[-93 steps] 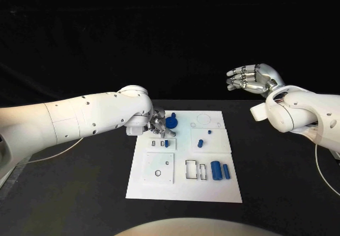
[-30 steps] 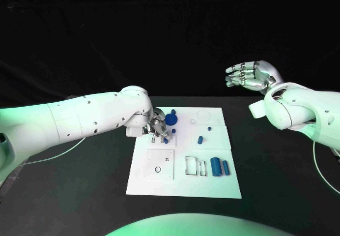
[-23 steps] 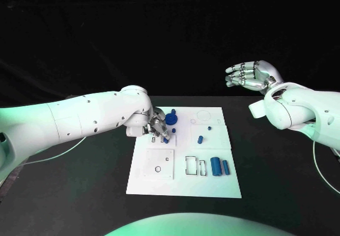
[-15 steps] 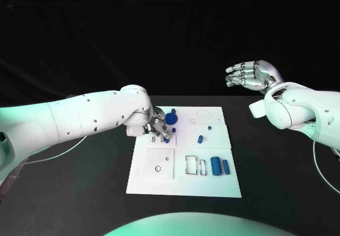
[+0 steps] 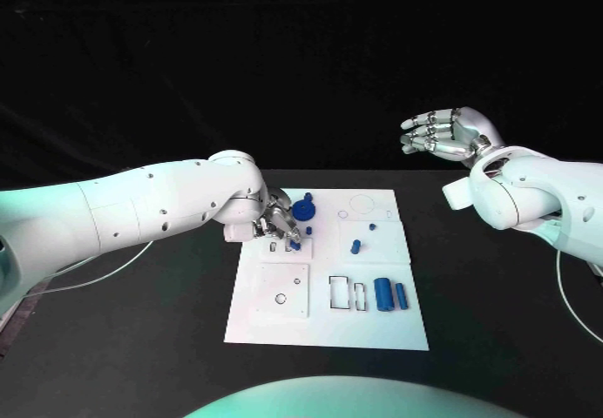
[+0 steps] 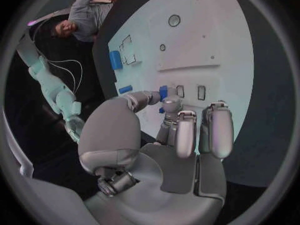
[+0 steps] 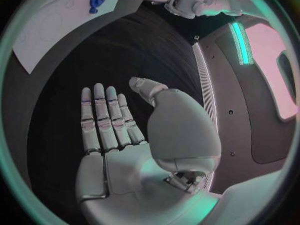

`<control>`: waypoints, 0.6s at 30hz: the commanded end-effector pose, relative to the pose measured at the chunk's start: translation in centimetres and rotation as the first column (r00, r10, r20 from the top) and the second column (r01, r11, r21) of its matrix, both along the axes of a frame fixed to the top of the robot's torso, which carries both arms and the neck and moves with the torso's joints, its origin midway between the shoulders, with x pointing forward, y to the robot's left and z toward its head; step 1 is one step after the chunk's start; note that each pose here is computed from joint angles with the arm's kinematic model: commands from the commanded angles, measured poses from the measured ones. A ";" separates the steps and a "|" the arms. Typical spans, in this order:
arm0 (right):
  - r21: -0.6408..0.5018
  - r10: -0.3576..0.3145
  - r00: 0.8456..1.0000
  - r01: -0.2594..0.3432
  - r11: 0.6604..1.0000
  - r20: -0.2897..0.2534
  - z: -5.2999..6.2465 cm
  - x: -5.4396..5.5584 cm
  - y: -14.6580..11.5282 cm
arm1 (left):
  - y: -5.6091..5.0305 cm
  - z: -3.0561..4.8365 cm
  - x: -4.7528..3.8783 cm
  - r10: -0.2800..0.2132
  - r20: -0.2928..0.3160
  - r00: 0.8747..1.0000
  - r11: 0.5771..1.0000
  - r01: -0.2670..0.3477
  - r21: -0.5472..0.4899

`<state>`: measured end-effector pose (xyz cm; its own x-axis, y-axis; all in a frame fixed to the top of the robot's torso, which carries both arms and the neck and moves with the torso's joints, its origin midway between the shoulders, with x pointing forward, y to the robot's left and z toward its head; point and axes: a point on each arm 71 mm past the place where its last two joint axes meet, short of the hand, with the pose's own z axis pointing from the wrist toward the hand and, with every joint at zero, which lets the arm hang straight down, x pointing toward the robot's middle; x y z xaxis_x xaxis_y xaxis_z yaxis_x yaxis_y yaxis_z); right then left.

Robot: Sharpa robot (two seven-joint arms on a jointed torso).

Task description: Assemble the parts on the task board

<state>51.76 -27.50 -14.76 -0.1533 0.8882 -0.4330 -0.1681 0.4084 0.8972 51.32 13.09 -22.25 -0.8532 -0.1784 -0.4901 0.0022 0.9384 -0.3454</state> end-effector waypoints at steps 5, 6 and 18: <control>-0.007 0.012 1.000 -0.012 1.000 0.009 0.0 -0.1 0.0 | 0.4 0.62 0.16 0.132 0.076 0.988 0.985 -0.122 -0.123; -0.007 0.012 1.000 -0.012 1.000 0.009 0.0 -0.1 0.0 | 0.5 0.67 0.17 0.140 0.088 0.986 0.984 -0.128 -0.125; -0.009 0.004 1.000 -0.004 1.000 0.007 -0.2 -0.2 -0.4 | 1.7 0.27 0.07 0.159 0.205 0.966 0.986 -0.144 -0.087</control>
<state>51.64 -28.00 -14.99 -0.1469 0.8879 -0.4359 -0.1612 0.4133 0.8962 51.18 14.85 -22.23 -0.7327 -0.3453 -0.5864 -0.0844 0.9012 -0.4251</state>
